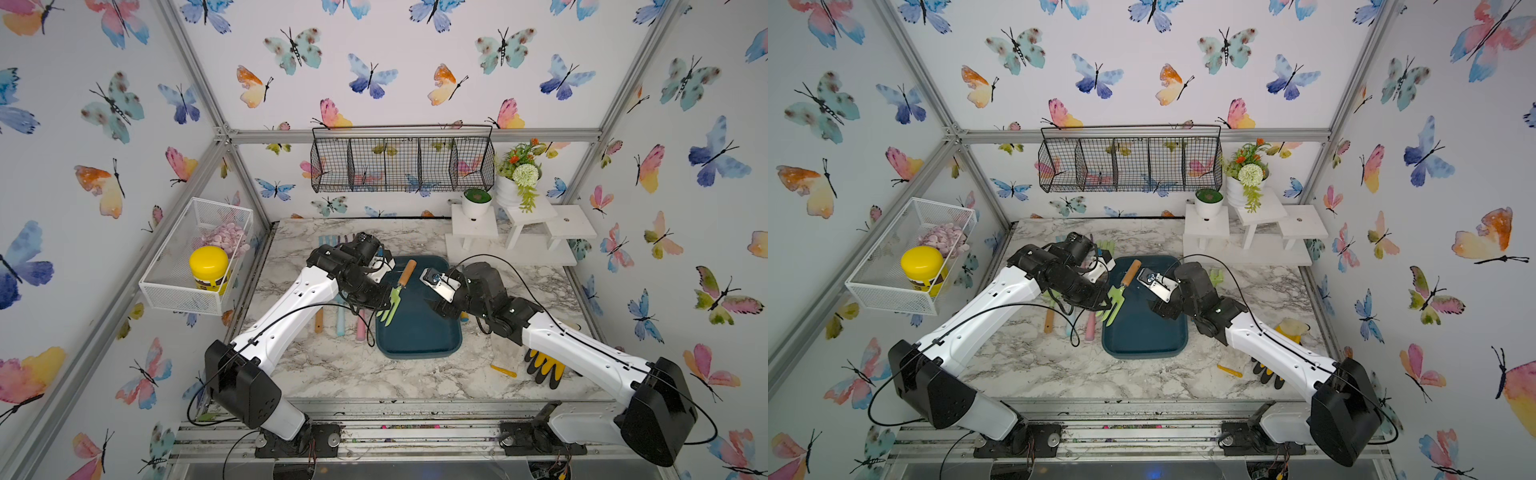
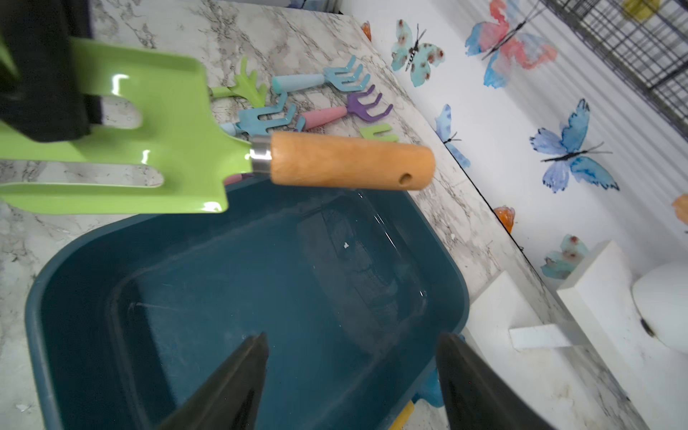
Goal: Take the hand rake out of the storage box
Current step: Pick up the rake from the storage box.
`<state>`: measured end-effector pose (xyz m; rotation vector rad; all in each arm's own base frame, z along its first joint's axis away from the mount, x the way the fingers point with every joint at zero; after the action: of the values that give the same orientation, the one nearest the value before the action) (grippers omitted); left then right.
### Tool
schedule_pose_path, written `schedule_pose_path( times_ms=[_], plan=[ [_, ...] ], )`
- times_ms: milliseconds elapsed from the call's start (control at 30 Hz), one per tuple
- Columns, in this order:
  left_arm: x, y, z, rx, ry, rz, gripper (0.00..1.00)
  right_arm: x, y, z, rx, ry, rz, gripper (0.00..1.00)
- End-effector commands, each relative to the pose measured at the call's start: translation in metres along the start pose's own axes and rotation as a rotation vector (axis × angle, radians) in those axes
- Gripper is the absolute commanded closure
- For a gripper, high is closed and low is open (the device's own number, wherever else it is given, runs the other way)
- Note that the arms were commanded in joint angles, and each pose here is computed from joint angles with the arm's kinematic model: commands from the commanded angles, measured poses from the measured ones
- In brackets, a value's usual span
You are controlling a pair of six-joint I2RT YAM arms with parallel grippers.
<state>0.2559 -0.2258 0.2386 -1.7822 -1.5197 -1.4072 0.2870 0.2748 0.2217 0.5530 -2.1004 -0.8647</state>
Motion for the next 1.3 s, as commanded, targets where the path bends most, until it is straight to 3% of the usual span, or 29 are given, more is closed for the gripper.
schedule_pose_path(
  times_ms=[0, 333, 667, 1033, 1267],
  plan=[
    [-0.005, -0.006, -0.002, 0.005, -0.028, 0.049, 1.0, 0.008, 0.011, 0.001, 0.193, -0.034, -0.078, 0.31],
    [-0.014, -0.012, 0.001, 0.012, -0.035, 0.085, 1.0, -0.005, 0.031, 0.005, 0.384, -0.031, -0.122, 0.29],
    [-0.02, -0.013, -0.009, -0.008, -0.06, 0.105, 1.0, -0.038, 0.041, 0.031, 0.527, 0.036, -0.071, 0.38],
    [-0.016, -0.015, -0.015, -0.023, -0.082, 0.096, 1.0, -0.062, 0.032, 0.034, 0.599, 0.015, -0.023, 0.41],
    [-0.009, -0.016, -0.019, -0.036, -0.102, 0.074, 1.0, -0.069, 0.037, 0.037, 0.598, 0.017, -0.07, 0.45]
  ],
)
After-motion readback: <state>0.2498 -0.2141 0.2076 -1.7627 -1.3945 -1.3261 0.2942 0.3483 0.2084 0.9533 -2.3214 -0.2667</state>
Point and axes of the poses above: each gripper's point midway between its finger pads, its own x axis back along the fingers, its own z axis along the line the jaws close on, y = z × x, the point moved 2 cm from there along x, back along the fingers, and after that the axes turned 2 degrees about x, right-handed, at the moved point
